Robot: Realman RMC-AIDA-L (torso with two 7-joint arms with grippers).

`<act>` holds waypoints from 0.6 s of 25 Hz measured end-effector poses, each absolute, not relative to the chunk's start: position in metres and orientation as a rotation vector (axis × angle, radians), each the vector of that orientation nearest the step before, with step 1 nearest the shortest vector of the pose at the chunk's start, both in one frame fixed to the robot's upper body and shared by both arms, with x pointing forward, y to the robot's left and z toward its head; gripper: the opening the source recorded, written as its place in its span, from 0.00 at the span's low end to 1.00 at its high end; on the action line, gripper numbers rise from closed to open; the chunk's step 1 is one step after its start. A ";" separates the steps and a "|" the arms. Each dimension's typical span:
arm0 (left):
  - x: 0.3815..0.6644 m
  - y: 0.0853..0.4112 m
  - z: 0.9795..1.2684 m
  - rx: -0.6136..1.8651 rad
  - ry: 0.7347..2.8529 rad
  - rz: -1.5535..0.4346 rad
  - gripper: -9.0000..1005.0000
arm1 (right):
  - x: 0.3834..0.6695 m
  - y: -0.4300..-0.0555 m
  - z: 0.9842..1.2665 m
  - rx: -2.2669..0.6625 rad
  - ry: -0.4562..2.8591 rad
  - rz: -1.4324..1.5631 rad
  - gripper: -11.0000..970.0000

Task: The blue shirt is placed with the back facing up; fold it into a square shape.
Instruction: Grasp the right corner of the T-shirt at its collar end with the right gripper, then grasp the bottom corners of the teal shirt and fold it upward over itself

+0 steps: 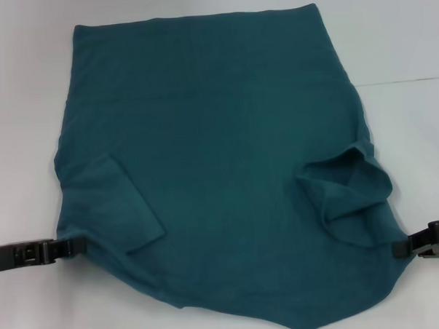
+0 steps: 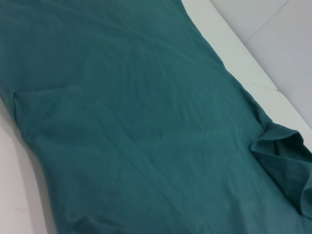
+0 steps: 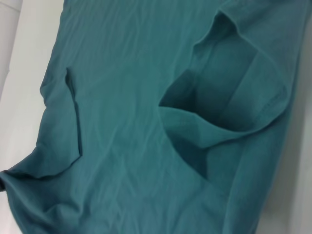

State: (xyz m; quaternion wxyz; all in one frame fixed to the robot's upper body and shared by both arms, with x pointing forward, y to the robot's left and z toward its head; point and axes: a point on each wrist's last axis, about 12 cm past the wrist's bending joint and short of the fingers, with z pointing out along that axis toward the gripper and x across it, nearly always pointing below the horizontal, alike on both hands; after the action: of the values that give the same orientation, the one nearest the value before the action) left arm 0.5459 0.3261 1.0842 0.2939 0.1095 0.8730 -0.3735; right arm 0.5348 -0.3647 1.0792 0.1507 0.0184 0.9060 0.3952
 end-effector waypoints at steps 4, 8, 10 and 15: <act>0.546 0.326 1.085 0.289 2.324 -0.996 0.02 | 0.532 -0.369 1.077 0.065 2.594 1.114 0.05; 0.546 0.327 1.084 0.285 2.326 -0.997 0.02 | 0.530 -0.373 1.075 0.061 2.579 1.091 0.05; 0.545 0.328 1.083 0.278 2.328 -0.997 0.02 | 0.529 -0.376 1.075 0.060 2.560 1.087 0.05; 0.537 0.332 1.079 0.246 2.335 -1.011 0.02 | 0.524 -0.383 1.075 0.081 2.511 1.089 0.05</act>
State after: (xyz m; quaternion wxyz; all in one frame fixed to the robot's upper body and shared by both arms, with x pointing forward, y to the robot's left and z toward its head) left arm 0.5366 0.3317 1.0786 0.2883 0.0923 0.8746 -0.3787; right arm 0.5244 -0.3831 1.0751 0.2003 0.0288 0.8984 0.3897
